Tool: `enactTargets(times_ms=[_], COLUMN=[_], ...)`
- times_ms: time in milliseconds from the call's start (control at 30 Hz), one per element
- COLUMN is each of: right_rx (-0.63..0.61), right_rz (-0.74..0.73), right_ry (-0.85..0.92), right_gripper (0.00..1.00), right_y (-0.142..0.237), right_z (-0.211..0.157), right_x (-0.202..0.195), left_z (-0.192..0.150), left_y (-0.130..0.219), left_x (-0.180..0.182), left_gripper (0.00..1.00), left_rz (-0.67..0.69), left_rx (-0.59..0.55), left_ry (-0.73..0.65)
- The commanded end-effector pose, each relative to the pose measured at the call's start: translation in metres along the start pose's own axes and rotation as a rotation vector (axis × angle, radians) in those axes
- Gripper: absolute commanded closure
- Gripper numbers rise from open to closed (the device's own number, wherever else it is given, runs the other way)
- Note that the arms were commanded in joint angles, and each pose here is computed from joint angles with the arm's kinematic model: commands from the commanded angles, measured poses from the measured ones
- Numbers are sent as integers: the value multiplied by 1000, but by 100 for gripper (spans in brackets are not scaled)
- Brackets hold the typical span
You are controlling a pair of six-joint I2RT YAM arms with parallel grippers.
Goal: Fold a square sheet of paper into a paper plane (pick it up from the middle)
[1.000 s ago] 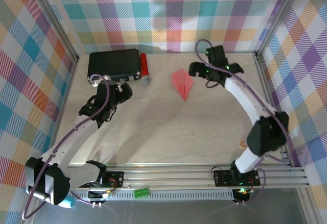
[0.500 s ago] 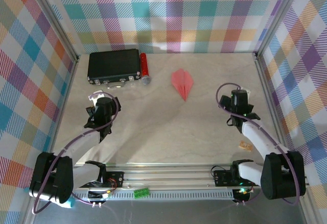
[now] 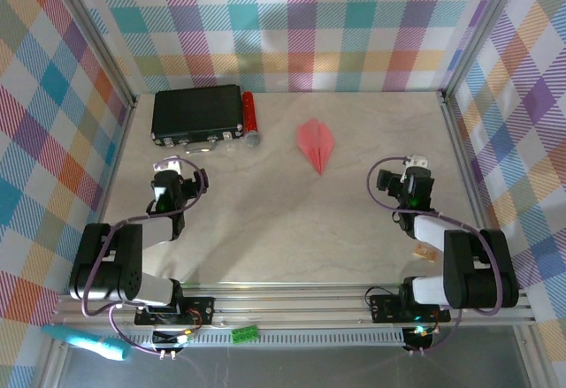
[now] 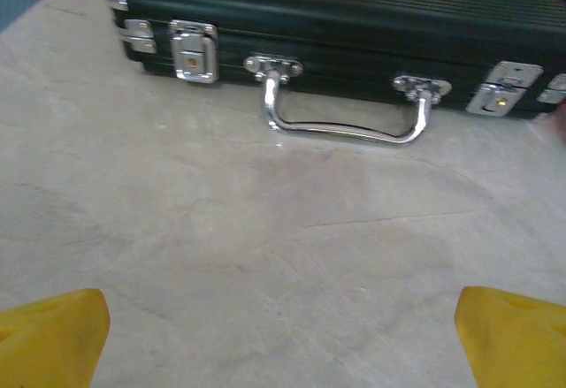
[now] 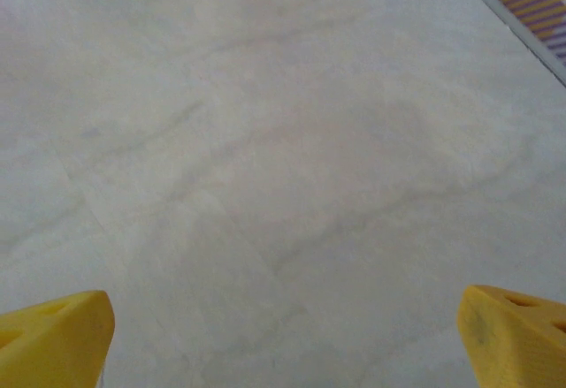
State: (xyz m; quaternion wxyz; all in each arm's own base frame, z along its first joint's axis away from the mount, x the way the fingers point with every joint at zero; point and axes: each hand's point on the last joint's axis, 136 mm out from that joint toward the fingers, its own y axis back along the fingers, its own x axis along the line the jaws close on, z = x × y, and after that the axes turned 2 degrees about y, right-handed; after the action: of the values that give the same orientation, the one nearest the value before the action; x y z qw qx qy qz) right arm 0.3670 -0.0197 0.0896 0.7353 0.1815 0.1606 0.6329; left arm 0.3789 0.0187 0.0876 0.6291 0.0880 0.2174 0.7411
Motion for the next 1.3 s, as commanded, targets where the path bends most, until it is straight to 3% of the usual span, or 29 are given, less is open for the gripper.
enactTargets(times_ms=[0, 267, 533, 567, 900, 1267], right_rx=[-145, -129, -117, -116, -116, -113], right_rz=[120, 237, 241, 242, 241, 240], right_ry=[7, 61, 65, 66, 65, 66], right_gripper=[1, 1, 1, 1, 1, 1], right_y=[-1, -20, -21, -21, -21, -21], right_z=[30, 15, 14, 14, 14, 14], right_x=[17, 40, 40, 41, 40, 40], left_z=[15, 7, -7, -3, -2, -4], left_y=[-7, -13, -14, -11, -19, -19], left_x=[-23, -35, -40, -42, -33, -37], left_gripper=[0, 0, 0, 0, 0, 0], left_rz=[-151, -218, -231, -245, -108, -123], left_rx=[-58, -38, -39, -84, -50, -43], left_ry=[-13, -49, -86, -90, -109, -120])
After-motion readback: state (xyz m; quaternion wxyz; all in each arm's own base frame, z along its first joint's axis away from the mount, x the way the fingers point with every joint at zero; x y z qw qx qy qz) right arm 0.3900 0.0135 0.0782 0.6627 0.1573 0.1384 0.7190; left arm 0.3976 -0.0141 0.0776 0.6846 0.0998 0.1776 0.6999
